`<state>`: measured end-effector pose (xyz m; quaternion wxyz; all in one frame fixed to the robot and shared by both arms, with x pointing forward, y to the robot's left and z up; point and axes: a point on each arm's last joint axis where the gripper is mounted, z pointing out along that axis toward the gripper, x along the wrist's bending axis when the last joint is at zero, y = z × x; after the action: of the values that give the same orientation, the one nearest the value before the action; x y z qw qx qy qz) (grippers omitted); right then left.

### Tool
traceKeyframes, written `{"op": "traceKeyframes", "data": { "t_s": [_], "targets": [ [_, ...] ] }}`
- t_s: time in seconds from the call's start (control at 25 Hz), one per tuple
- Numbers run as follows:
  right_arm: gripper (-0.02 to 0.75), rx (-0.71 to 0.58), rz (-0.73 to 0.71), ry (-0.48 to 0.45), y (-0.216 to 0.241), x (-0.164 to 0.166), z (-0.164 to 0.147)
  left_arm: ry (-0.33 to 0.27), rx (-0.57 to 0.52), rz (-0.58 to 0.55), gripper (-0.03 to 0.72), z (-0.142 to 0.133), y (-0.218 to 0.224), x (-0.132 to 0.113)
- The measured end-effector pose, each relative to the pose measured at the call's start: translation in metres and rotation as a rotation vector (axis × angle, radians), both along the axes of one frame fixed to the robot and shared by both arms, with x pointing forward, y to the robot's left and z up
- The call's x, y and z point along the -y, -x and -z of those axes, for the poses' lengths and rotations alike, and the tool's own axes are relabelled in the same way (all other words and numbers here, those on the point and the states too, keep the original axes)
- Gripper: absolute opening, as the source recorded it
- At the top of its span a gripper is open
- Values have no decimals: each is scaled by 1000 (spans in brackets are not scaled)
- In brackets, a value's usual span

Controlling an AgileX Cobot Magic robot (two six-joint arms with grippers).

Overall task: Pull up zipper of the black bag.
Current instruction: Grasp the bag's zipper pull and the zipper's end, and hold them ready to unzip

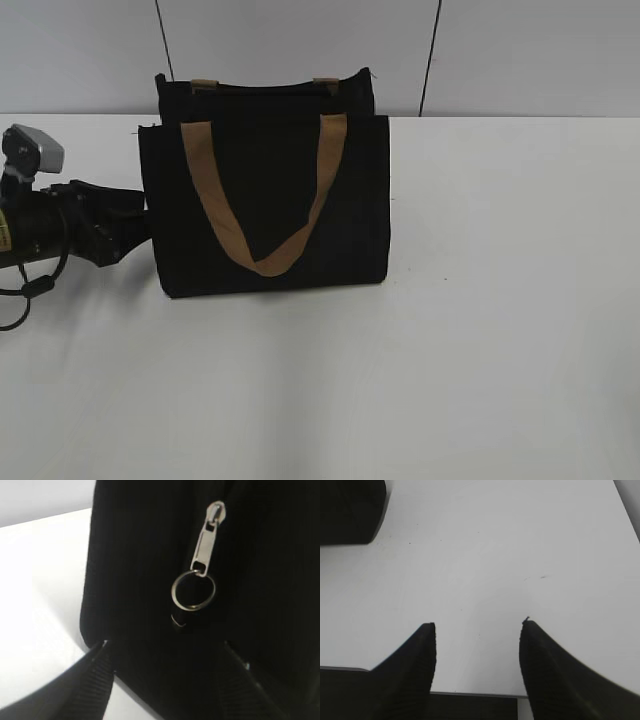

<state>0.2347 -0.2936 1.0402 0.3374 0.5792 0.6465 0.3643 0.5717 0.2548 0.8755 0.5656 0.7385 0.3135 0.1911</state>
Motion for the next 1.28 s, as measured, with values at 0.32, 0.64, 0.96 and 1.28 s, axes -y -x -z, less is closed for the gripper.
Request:
{"op": "traceKeyframes", "data": {
  "t_s": [0.32,0.64,0.96,1.28],
  "targets": [
    [409,0,0,0,0,0,0,6,10,57,479,6,-8,13],
    [409,0,0,0,0,0,0,6,35,99,450,11,-22,27],
    [409,0,0,0,0,0,0,-31,23,124,151,14,-21,29],
    [409,0,0,0,0,0,0,-63,4,118,81,17,-21,27]
  ]
}}
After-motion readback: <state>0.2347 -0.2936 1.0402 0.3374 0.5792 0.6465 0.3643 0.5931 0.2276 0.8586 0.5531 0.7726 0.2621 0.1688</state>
